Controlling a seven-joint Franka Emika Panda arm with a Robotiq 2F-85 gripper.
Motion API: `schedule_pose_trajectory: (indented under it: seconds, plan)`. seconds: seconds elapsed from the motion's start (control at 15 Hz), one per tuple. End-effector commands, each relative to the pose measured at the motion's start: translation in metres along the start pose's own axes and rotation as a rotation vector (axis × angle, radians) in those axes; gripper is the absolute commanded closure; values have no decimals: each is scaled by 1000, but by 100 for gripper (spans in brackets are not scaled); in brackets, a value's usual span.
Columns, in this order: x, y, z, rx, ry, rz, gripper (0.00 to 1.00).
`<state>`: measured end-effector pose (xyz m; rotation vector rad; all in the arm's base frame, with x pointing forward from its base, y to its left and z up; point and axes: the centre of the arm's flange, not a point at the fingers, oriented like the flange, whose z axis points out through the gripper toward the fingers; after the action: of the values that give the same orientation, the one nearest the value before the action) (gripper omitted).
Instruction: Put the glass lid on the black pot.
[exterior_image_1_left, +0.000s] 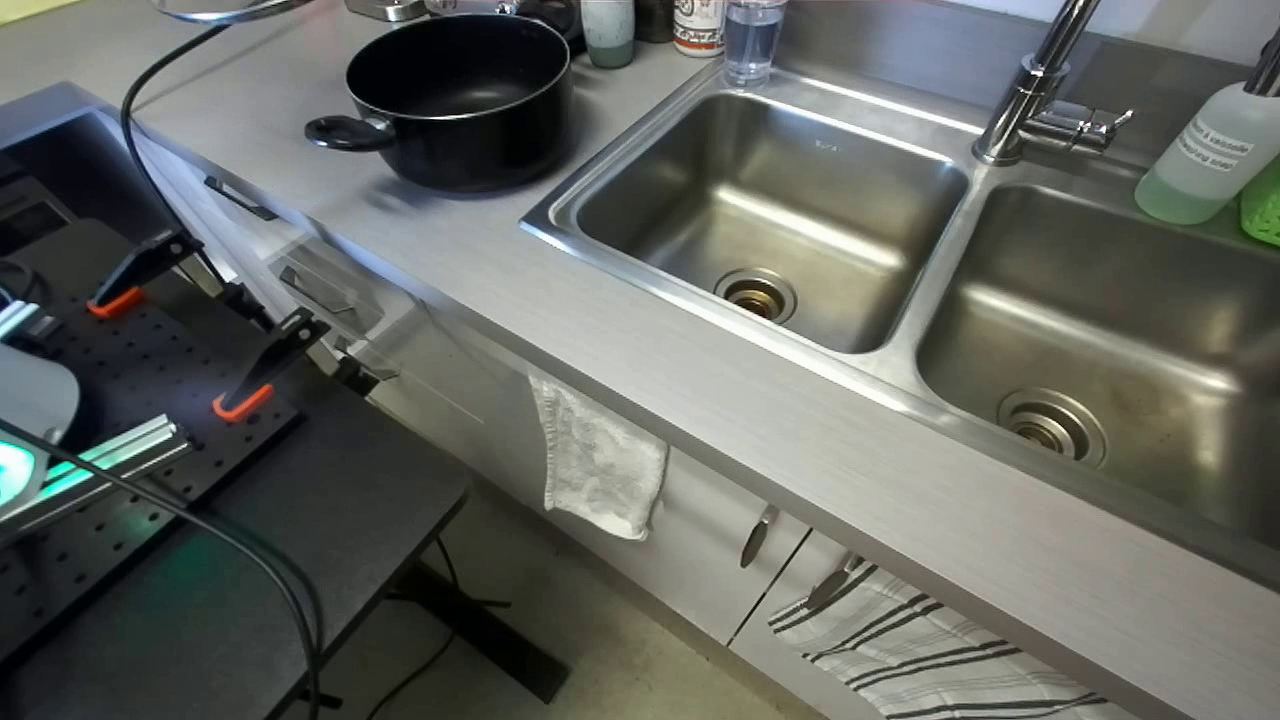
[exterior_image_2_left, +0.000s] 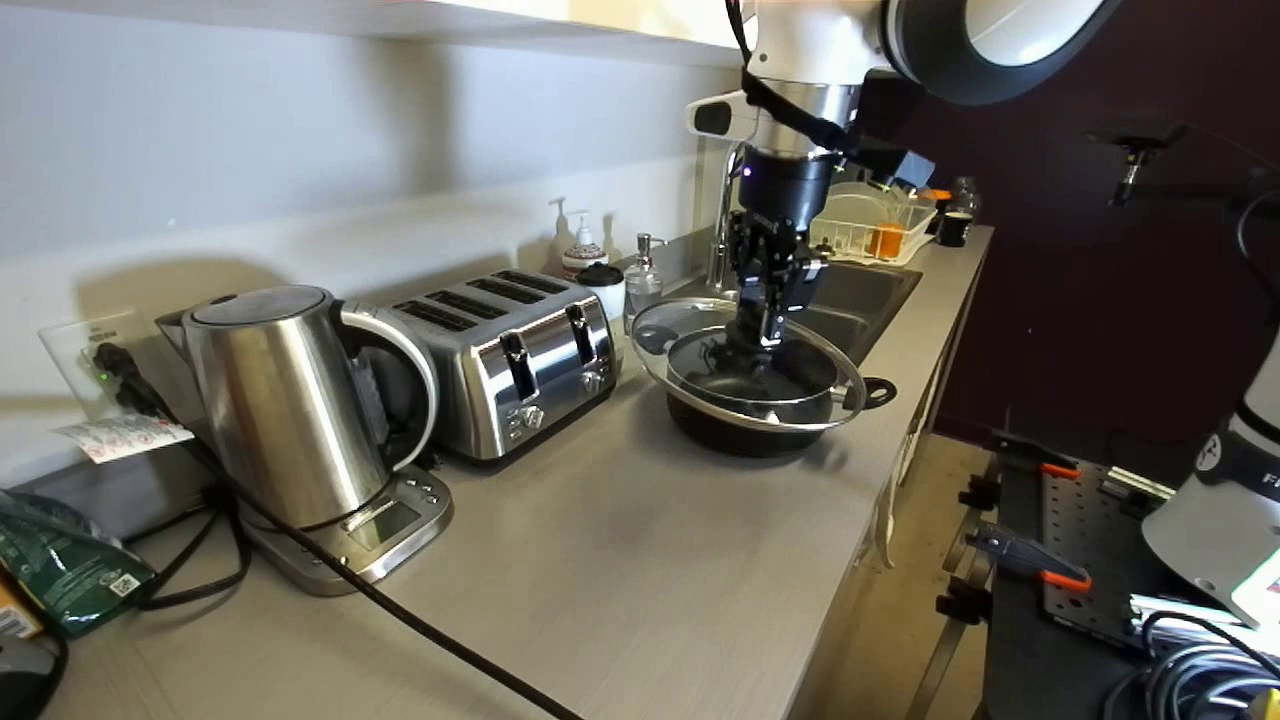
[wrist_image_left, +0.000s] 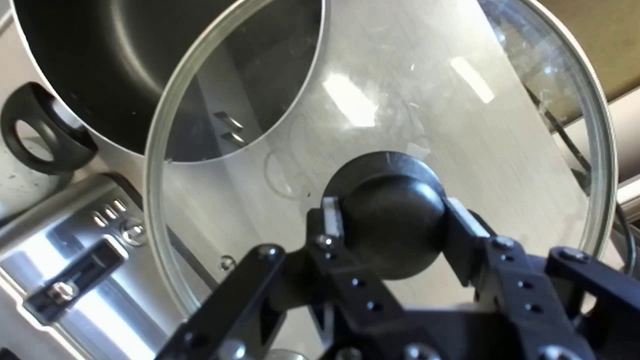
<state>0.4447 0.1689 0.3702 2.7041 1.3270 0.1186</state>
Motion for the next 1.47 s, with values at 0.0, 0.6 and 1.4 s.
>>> schedule_pose_trajectory:
  seconds: [0.0, 0.6, 1.4]
  plan:
    - [-13, 41, -18, -1, -7, 136, 75]
    - [-66, 121, 4, 13, -49, 424, 75]
    - [-89, 173, 76, 81, -126, 631, 75]
